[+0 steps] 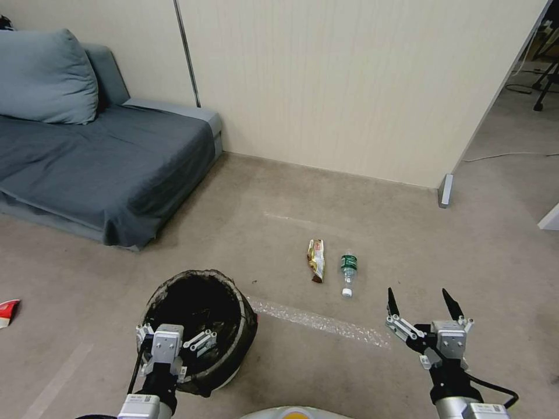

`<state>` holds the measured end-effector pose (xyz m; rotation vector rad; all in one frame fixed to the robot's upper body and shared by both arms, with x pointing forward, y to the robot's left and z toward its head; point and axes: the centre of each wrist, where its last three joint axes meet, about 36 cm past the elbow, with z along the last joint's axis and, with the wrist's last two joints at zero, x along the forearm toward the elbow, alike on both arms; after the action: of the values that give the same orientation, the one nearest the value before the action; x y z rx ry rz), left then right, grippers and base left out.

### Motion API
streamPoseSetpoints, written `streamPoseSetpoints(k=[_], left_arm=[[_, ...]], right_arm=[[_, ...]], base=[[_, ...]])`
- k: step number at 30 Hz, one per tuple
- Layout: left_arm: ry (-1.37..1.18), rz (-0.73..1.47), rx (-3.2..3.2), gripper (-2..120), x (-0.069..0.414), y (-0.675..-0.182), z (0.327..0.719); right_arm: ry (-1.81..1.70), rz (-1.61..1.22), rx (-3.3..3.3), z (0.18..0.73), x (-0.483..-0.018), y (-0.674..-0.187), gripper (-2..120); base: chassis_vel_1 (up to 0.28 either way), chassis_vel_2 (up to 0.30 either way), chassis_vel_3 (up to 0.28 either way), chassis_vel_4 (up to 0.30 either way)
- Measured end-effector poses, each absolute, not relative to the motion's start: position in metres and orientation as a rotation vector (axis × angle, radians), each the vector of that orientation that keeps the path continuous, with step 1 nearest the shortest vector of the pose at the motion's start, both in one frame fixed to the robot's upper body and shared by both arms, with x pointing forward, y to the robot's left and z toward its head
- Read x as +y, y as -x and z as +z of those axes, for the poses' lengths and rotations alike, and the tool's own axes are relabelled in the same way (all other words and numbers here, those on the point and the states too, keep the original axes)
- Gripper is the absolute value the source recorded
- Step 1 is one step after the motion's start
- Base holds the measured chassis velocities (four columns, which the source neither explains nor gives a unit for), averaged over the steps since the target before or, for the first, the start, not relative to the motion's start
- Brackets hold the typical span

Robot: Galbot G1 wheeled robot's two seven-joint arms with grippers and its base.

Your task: Pick up the trash bin, then pick up the garbage from the floor and place it into the trash bin.

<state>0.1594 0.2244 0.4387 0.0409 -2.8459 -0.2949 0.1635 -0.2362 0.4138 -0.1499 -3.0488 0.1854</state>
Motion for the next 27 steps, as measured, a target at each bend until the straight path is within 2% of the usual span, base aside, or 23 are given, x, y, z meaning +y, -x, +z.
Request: streamPoseSetpoints(k=[5, 10, 27], left_arm=[[-0.176, -0.278, -2.805, 100, 0.265, -0.174, 0.451], [-0.174, -0.241, -2.772, 100, 0.267, -0.177, 0.466], [-0.17, -0.257, -2.535, 100, 0.273, -0.181, 0.48]], right_arm=[[0.172, 0.131, -3.059, 0.416, -0.238, -0.165, 100], [0.17, 0.124, -3.057, 0.415, -0.238, -0.165, 100], [0.164, 0.118, -3.049, 0.412, -0.237, -0.164, 100]], base=[[0.0, 0.0, 0.0, 0.0], [0.0, 0.0, 0.0, 0.0], [0.0, 0.0, 0.0, 0.0]])
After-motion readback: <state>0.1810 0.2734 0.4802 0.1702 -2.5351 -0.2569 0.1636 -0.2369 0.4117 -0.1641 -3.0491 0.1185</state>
